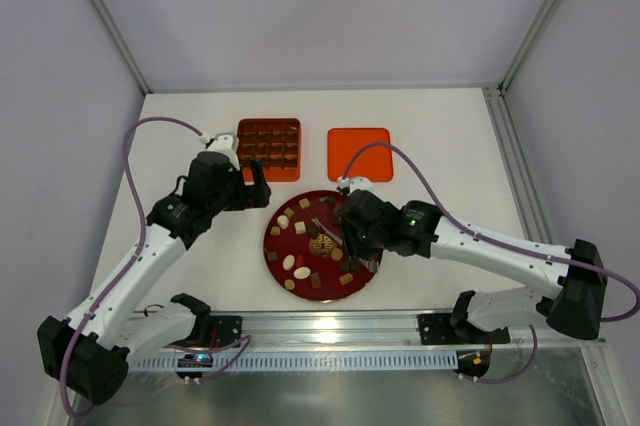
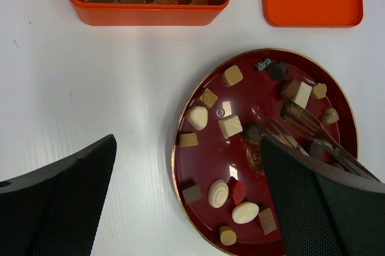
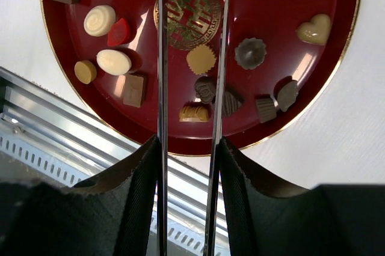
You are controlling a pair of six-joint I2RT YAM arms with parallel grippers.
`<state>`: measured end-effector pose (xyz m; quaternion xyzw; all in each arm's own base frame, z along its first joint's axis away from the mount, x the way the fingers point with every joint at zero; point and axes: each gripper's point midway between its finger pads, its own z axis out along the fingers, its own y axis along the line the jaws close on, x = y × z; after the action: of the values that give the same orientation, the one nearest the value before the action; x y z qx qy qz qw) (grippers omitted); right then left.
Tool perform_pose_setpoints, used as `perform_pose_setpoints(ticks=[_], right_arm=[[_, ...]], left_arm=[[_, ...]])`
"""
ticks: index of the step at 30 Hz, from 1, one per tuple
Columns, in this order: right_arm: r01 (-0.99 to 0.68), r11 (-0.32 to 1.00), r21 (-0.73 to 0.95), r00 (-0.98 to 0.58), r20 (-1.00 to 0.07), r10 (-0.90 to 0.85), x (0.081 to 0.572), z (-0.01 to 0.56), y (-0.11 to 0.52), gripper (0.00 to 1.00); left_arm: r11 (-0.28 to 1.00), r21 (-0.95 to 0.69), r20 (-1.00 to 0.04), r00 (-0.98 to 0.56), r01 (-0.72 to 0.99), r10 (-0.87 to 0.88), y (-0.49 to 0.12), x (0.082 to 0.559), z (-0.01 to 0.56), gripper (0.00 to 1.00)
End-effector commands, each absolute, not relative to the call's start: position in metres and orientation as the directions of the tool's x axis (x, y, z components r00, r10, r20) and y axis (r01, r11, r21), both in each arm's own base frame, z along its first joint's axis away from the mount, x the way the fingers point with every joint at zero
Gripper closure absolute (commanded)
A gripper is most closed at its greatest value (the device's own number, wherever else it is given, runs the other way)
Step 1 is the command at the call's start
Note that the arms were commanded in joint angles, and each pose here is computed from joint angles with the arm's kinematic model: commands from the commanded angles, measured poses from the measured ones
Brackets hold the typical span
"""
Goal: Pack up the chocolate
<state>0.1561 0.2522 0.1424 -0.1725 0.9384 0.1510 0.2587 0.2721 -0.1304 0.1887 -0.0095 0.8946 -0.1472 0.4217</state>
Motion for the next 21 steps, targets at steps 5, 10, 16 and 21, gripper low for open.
perform_pose_setpoints(ticks=[5,10,16,21], right_arm=[[-0.446,0.863,0.24,-0.777,-0.583,-0.239,0.155,0.164,0.287,0.56],[-0.454,0.863,0.22,-0.776,-0.573,-0.262,0.155,0.16,0.29,0.56],[-0.47,0.861,0.191,-0.781,-0.545,-0.305,0.149,0.149,0.292,0.56],[-0.478,0.863,0.164,-0.78,-0.53,-0.332,0.148,0.139,0.291,0.57]], left_arm=[[0.957,-0.268,-0.779,-0.609,0.108,-0.149,-0.129,0.278,0.204,0.0],[0.957,-0.268,-0.779,-0.61,0.109,-0.149,-0.129,0.278,0.204,0.0],[0.958,-0.266,-0.779,-0.61,0.109,-0.147,-0.128,0.277,0.204,0.0],[0.957,-0.268,-0.779,-0.609,0.11,-0.148,-0.129,0.277,0.205,0.0]])
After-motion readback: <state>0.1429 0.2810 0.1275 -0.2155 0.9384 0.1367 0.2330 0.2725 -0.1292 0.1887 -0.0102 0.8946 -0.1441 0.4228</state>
